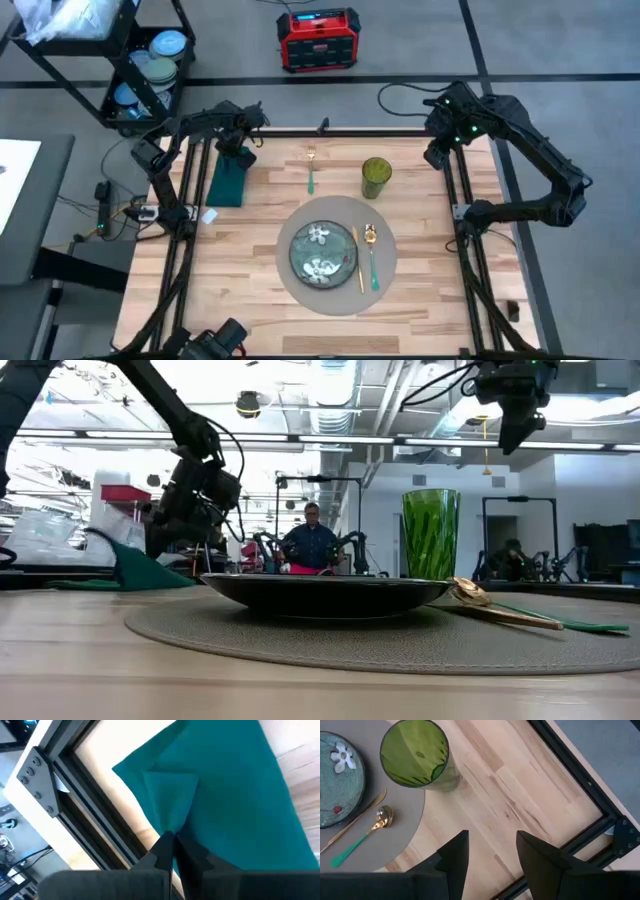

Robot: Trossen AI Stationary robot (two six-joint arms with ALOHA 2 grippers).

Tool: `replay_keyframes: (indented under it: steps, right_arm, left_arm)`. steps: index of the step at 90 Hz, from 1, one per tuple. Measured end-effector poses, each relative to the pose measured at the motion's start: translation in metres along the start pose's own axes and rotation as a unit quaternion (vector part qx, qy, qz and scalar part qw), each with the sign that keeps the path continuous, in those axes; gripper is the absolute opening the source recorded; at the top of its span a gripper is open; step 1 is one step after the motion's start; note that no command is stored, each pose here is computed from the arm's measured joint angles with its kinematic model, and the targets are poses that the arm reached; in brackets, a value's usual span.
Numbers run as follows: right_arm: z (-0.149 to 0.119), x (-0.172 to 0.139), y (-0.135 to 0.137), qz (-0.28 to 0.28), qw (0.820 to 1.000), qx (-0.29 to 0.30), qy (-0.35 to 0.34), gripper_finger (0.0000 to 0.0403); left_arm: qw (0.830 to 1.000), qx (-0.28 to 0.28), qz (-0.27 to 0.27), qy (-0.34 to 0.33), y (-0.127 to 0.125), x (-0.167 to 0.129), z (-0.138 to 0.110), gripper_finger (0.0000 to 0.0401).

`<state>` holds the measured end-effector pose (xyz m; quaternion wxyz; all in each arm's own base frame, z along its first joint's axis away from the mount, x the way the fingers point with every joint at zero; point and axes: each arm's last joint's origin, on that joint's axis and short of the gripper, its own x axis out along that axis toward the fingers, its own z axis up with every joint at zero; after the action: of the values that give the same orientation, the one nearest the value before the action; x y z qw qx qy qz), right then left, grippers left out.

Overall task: Set table place
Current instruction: Fold the green napkin

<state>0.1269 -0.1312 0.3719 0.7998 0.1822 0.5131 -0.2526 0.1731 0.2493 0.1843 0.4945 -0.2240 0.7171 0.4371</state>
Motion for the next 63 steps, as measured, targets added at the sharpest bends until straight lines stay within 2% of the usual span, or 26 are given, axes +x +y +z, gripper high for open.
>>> replay_keyframes:
  steps: [16,38,63]
  right_arm:
    - [0.0,0.0,0.0,0.0,1.0,0.004,0.0,0.0152]
    - [-0.0043,-0.0001,0.0008,0.004,1.0,0.012,0.022,0.0152]
    - [-0.0089,-0.0004,0.0022,0.019,0.999,0.015,0.045,0.0152]
  left_arm:
    - [1.0,-0.005,0.004,-0.001,0.0003,0.0,0.0,0.0]
    - [0.998,-0.019,0.062,-0.011,0.0036,-0.0003,0.001,0.0]
    - [0.998,-0.052,0.027,-0.009,0.0015,-0.0001,0.0012,0.0]
